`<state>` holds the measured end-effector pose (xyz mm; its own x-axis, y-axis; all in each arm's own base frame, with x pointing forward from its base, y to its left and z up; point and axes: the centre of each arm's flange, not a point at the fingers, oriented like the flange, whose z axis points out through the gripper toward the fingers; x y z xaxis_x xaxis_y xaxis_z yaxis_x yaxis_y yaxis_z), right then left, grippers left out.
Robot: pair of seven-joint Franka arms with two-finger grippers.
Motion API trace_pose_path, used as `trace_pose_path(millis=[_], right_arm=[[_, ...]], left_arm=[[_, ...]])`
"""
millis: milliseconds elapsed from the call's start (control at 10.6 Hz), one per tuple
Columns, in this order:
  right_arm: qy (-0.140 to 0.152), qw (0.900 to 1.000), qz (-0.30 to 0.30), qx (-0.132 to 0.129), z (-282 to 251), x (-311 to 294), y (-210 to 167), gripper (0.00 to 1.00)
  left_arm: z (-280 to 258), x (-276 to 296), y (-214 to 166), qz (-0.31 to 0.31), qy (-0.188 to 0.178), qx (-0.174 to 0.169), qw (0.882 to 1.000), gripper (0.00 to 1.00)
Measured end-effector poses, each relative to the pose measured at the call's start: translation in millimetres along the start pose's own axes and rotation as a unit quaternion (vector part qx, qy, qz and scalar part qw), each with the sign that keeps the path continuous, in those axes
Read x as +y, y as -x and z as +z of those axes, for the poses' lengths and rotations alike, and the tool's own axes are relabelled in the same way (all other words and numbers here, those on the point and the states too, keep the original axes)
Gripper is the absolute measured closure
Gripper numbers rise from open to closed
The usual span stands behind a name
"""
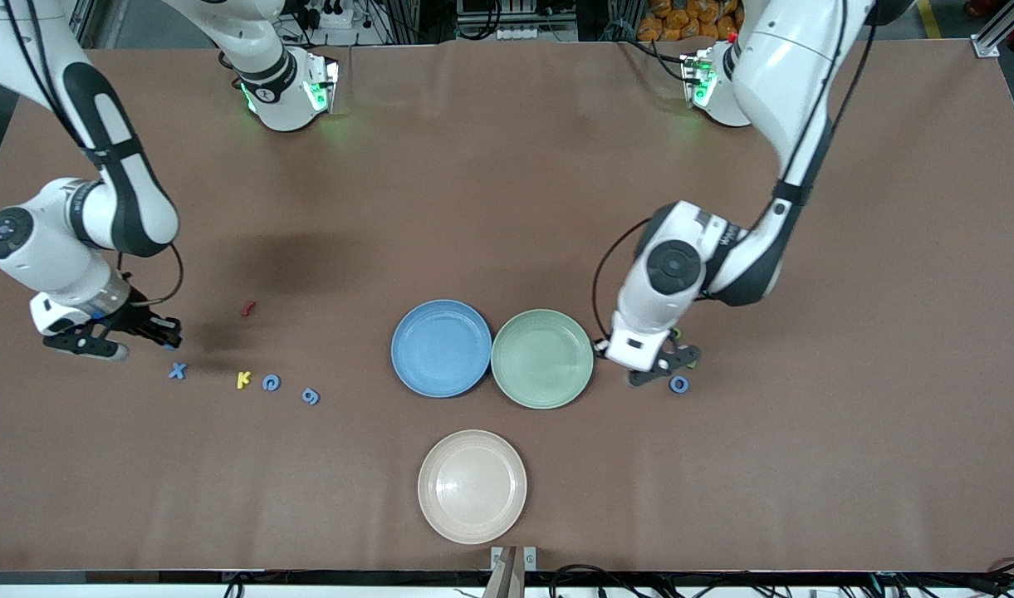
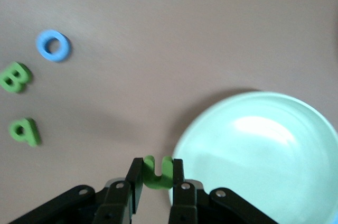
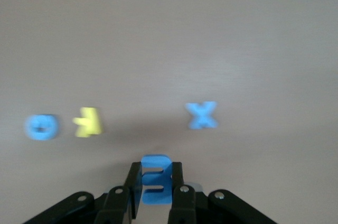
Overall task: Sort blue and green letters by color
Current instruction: 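Carry the green U to the green plate while the right carries blue letter, then release both letters onto their plates and move both grippers back to letters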
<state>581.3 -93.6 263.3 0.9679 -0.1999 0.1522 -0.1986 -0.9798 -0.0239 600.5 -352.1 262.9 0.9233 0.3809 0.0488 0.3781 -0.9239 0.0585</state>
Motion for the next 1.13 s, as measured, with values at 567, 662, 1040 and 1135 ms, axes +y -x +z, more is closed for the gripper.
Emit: trace_pose_path(millis=[567, 662, 1040, 1135], right_arm=[[-0.036, 0.999, 0.016, 0.003, -59, -238, 5, 0.74], [-0.04, 0.999, 0.006, 0.002, -60, -266, 14, 0.74], [-0.062, 0.998, -0.025, -0.005, -26, -395, 43, 0.74], [-0.065, 0.997, -0.035, -0.006, -14, -419, 48, 0.74]], left_arm=[[19, 51, 35, -0.011, 0.013, -0.001, 1.0, 0.71], [17, 52, 31, -0.013, 0.016, 0.002, 1.0, 0.59], [-15, 19, -19, 0.009, -0.003, 0.002, 1.0, 0.06], [-26, -1, -37, 0.026, -0.02, -0.008, 0.999, 0.0]])
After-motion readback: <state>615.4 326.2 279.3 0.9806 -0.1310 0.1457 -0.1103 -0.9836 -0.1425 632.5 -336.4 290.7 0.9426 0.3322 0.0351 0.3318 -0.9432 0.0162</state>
